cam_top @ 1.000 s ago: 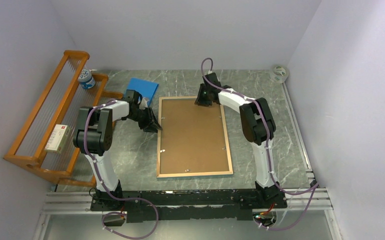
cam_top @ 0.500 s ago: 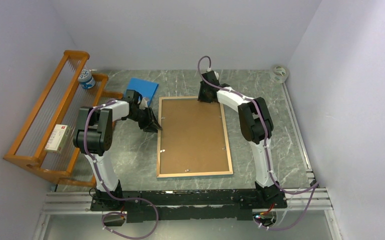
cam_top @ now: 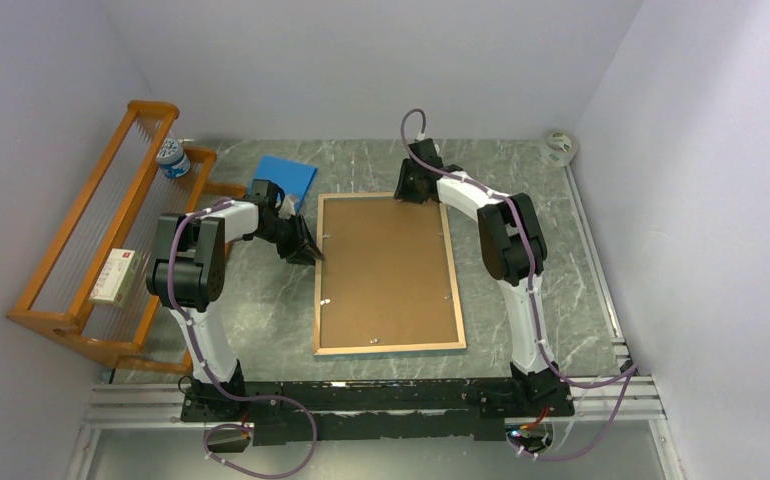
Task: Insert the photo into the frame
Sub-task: Install the photo frame at the center of the board.
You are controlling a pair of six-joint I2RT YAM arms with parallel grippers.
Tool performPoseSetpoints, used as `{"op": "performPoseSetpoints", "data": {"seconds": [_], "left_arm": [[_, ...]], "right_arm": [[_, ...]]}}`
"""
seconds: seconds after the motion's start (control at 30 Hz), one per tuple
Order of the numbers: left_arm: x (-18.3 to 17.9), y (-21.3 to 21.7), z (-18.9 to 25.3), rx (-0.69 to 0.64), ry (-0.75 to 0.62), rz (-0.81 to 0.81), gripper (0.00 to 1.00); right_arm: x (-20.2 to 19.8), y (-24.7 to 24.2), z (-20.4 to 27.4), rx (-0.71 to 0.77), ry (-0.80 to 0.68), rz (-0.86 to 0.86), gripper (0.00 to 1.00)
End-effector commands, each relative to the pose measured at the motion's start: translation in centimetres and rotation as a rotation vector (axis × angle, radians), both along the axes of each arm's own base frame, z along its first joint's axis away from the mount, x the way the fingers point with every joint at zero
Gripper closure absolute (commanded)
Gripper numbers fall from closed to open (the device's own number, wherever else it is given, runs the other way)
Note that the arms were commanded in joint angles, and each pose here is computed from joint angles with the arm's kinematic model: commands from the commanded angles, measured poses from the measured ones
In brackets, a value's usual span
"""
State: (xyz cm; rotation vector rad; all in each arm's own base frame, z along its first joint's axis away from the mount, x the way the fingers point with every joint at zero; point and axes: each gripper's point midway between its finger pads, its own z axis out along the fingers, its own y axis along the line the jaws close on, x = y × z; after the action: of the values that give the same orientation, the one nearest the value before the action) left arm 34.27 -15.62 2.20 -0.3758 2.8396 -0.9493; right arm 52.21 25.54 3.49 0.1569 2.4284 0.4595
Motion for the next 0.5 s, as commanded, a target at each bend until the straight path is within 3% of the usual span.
{"op": "performPoseSetpoints", "data": {"seconds": [0.0, 0.17, 0.47], "left_arm": [[-1.2, 0.9, -1.5, 0.079, 0.028, -0.013, 0.66], [-1.3, 0.8, -1.6, 0.068, 0.032, -0.01, 0.66], [-1.4, 0.7, -1.7, 0.062, 0.04, -0.013, 0.66]], "right_arm": [[-1.0, 0.9, -1.3, 0.087, 0.075, -0.03, 0.65], [-1.3, 0.0, -1.3, 0.101, 0.149, -0.155, 0.62], [-2.6, 1.1, -4.6, 0.227, 0.29, -0.235, 0.73]]}}
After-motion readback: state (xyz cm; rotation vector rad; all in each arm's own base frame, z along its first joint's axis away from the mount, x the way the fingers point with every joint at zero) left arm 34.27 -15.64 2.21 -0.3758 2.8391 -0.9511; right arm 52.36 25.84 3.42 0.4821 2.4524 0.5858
